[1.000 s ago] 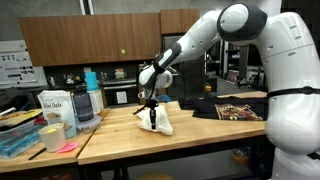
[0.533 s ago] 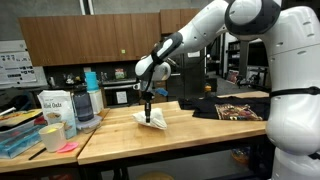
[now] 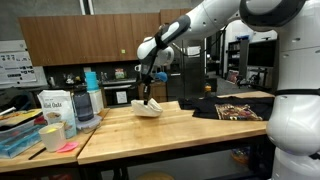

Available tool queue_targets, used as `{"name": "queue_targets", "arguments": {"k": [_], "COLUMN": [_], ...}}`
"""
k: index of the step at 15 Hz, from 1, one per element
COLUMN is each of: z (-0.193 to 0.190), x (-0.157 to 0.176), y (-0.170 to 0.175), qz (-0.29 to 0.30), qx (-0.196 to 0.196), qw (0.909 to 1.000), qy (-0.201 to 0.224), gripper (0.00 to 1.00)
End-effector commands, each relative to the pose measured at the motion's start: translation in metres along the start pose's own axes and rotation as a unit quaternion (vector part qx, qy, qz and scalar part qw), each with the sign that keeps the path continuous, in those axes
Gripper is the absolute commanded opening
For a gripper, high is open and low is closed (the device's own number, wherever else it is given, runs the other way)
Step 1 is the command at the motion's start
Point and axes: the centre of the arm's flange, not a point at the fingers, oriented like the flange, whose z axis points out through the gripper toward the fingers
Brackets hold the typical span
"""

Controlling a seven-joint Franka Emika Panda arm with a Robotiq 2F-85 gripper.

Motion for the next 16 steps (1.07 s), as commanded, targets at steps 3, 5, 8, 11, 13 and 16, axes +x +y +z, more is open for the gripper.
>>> {"name": "queue_targets", "arguments": {"k": [3,5,8,11,13,16], "z": [-0.041,-0.05,-0.07,-0.094,-0.102,-0.101], "x": [-0.011,-0.021,-0.043,-0.077,-0.103,-0.142], "y": [0.03,0.048,0.076,0.1,0.115,0.14], "qz": [0.042,0.057,0.082,0.119,0.151,0.206], "qx": [0.005,0.028,0.053,0.055,0.053,0.061], "qw": [0.9971,0.9923,0.9784,0.9595,0.9459,0.9235], "qy": [0.064,0.106,0.182,0.25,0.282,0.318], "gripper": [0.02,0.02,0.02,0.02,0.02,0.02]}}
